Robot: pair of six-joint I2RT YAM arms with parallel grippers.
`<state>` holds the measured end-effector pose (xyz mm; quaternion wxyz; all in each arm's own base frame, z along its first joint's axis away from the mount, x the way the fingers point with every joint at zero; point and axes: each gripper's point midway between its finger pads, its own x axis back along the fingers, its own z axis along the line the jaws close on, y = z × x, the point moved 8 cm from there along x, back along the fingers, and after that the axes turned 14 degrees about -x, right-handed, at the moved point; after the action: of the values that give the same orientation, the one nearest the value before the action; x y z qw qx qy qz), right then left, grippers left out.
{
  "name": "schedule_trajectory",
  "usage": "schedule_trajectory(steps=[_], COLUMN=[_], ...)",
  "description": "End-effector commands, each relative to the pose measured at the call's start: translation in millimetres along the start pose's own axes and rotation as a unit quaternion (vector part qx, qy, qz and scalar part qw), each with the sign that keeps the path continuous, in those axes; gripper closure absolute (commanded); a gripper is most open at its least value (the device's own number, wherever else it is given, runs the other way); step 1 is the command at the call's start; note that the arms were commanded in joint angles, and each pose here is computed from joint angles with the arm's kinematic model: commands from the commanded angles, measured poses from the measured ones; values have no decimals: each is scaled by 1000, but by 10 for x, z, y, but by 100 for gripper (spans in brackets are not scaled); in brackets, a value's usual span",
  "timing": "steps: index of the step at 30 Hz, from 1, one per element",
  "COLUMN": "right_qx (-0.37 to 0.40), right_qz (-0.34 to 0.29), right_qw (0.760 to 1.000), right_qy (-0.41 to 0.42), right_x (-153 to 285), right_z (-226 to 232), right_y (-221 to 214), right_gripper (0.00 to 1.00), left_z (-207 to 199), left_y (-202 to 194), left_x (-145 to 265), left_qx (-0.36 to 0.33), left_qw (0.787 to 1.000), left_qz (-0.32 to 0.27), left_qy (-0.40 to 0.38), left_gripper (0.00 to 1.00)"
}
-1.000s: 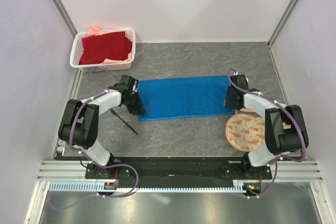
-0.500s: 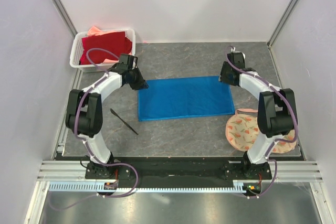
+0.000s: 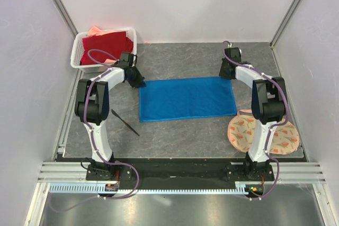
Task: Fold the napkin into a case and place the utensils inside
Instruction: Smooth out the rectangle-folded napkin at the center of the board.
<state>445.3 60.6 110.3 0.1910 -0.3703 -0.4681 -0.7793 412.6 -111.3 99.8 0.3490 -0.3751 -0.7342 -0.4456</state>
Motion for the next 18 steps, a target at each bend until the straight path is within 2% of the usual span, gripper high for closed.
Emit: schedule_trajectory(steps=[1,5,12,18], right_qx=[13,37,46,43], right_qz=[-29,-34,-22,-48], right_qw=[999,998,999,998], right_qy=[-7,-35,-19,-6], right_x=[-130,-272,-389,-42], right_z=[12,-87,-54,77], right_y=[169,150,135,321], right_gripper=[76,76,72,57], left_z=[40,162,172,1], left_y=[217,238,239,297], left_x=[-137,-249,-202,229], left_qx=[19,33,23,7], left_qw=[1000,999,999,999], left_qz=[-22,-15,-11,-40], left_qy=[10,22,27,-5], left_gripper=[91,91,91,88])
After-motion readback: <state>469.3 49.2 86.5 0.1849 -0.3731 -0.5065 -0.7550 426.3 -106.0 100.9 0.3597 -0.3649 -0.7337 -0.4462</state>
